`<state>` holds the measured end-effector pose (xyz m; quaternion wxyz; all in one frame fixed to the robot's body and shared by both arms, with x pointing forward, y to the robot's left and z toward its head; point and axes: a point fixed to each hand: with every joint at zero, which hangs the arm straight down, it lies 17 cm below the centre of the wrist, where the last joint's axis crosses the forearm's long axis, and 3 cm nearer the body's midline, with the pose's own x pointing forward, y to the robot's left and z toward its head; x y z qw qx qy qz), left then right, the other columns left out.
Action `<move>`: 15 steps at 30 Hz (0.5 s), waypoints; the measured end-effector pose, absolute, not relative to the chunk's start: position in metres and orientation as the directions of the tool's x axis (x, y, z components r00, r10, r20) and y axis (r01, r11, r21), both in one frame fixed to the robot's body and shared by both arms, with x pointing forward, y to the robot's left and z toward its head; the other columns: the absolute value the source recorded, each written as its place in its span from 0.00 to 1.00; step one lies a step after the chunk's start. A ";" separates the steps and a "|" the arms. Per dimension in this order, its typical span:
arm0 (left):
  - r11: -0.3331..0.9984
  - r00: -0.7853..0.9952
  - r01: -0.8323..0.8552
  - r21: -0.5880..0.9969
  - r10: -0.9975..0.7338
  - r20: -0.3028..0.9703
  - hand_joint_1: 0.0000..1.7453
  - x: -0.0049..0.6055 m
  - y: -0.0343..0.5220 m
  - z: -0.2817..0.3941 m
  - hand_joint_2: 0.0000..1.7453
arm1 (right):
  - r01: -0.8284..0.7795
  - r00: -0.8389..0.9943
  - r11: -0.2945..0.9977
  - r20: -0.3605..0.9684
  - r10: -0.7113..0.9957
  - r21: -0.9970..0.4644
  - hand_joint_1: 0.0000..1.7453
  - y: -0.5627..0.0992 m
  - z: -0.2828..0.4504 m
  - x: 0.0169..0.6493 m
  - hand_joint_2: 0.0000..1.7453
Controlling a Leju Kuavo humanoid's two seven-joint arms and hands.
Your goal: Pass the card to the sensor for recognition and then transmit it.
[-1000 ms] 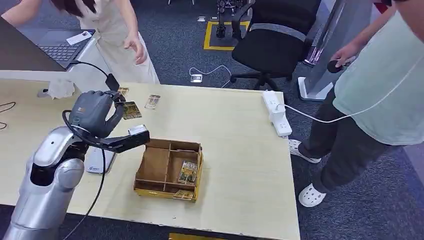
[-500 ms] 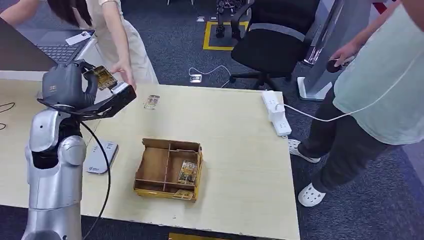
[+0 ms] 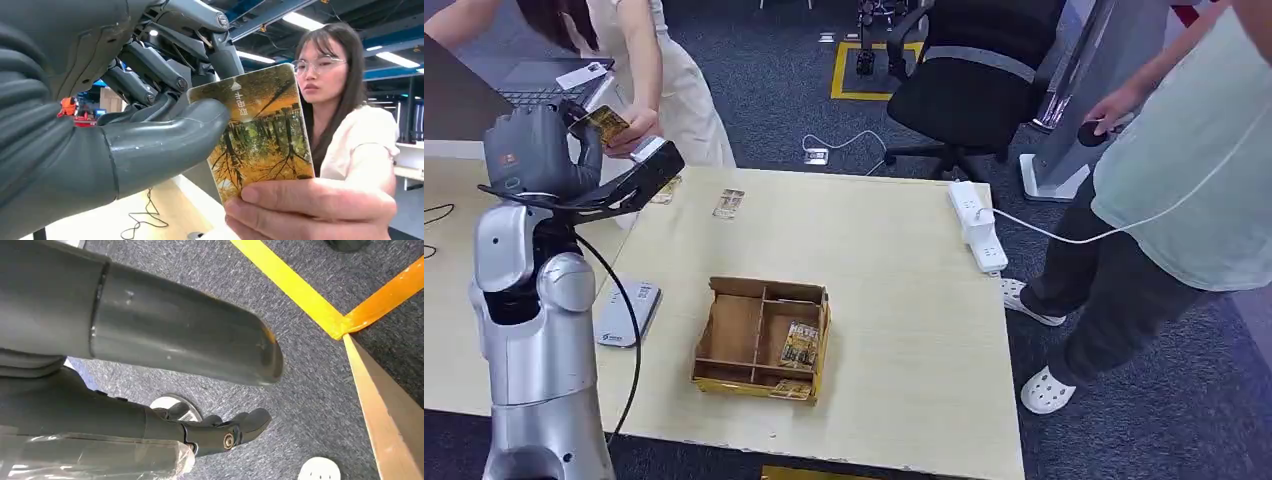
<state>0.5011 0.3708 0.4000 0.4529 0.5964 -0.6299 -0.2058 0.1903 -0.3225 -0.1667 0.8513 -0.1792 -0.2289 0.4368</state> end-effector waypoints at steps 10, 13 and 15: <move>0.210 0.114 -0.550 0.808 -0.940 0.322 0.00 0.504 0.368 0.395 1.00 | -0.665 0.511 0.552 0.232 0.828 -0.504 0.00 -0.322 -0.170 0.188 0.00; 0.210 0.115 -0.546 0.811 -0.940 0.322 0.00 0.505 0.368 0.393 1.00 | -0.666 0.511 0.552 0.233 0.827 -0.502 0.00 -0.321 -0.171 0.188 0.00; 0.211 0.115 -0.546 0.811 -0.940 0.322 0.00 0.505 0.368 0.393 1.00 | -0.666 0.511 0.553 0.232 0.827 -0.500 0.00 -0.321 -0.171 0.187 0.00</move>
